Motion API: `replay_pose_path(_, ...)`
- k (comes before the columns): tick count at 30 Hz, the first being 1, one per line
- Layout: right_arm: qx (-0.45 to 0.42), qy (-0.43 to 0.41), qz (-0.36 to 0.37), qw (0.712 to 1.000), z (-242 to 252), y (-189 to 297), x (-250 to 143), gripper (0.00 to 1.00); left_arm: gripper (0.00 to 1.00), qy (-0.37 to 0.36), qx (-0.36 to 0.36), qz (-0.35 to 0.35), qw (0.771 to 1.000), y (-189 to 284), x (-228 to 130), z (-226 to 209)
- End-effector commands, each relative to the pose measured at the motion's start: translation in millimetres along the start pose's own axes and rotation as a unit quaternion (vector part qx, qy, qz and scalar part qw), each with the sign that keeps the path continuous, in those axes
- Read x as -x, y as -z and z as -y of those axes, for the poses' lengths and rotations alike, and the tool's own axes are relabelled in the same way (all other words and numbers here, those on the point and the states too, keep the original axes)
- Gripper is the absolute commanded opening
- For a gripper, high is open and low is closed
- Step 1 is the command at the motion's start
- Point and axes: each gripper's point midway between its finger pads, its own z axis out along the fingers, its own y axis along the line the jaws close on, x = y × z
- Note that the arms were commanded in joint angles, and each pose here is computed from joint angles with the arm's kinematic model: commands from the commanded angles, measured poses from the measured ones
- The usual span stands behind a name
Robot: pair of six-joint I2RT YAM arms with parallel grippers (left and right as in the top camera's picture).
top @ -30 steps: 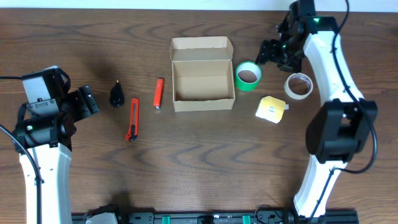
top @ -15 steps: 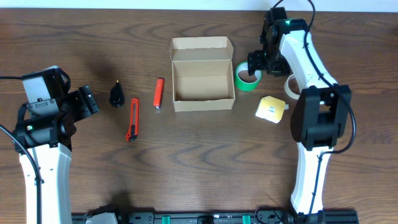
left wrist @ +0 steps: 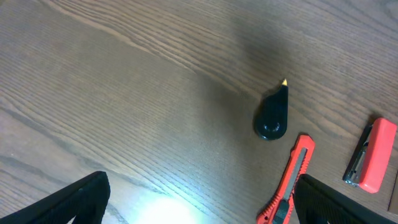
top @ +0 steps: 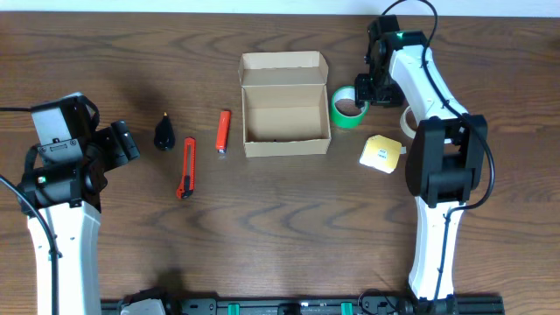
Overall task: Pack container
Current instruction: 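Move the right gripper to the green tape roll and grasp it, then carry the green tape into the box and release it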
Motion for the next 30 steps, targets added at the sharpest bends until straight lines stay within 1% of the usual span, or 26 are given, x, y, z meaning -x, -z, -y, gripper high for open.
replay_pose_path(1, -0.008, 0.005, -0.009, 1.0, -9, -15, -1, 0.61, 0.95, -0.003, -0.003, 0.01, 1.0, 5, 7, 0)
replay_pose_path(3, -0.01, 0.007, -0.016, 1.0, -10, -21, -4, 0.61, 0.95, -0.003, -0.003, 0.01, 1.0, 5, 8, 0)
replay_pose_path(6, -0.011, 0.012, -0.025, 1.0, -15, -29, -7, 0.56, 0.95, -0.003, -0.003, 0.01, 1.0, 5, 7, 0)
replay_pose_path(7, -0.011, 0.014, -0.025, 1.0, -16, -29, -7, 0.52, 0.95, -0.003, -0.003, 0.01, 1.0, 5, 8, 0)
replay_pose_path(10, -0.01, 0.018, -0.023, 1.0, -20, -29, -7, 0.32, 0.95, -0.003, -0.003, 0.01, 1.0, 5, 7, 0)
replay_pose_path(11, -0.01, 0.018, -0.022, 1.0, -21, -29, -7, 0.3, 0.95, -0.003, -0.003, 0.01, 1.0, 5, 8, 0)
replay_pose_path(13, -0.01, 0.019, -0.023, 0.999, -22, -29, -8, 0.22, 0.95, -0.003, -0.003, 0.01, 1.0, 5, 8, 0)
replay_pose_path(16, -0.01, 0.019, -0.023, 1.0, -21, -28, -8, 0.01, 0.95, -0.003, -0.003, 0.01, 1.0, 5, 8, 0)
replay_pose_path(20, -0.009, 0.019, -0.018, 1.0, -22, -19, -3, 0.01, 0.95, -0.003, -0.003, 0.01, 1.0, 5, 8, 0)
replay_pose_path(23, -0.007, 0.023, -0.009, 1.0, -22, 3, 5, 0.01, 0.95, -0.003, -0.003, 0.01, 1.0, 5, 7, 0)
replay_pose_path(26, -0.002, 0.023, 0.016, 1.0, -24, 35, 19, 0.01, 0.95, -0.003, -0.003, 0.01, 1.0, 5, 8, 0)
replay_pose_path(30, 0.013, 0.028, 0.072, 0.997, -35, 93, 39, 0.01, 0.95, -0.003, -0.003, 0.01, 1.0, 5, 8, 0)
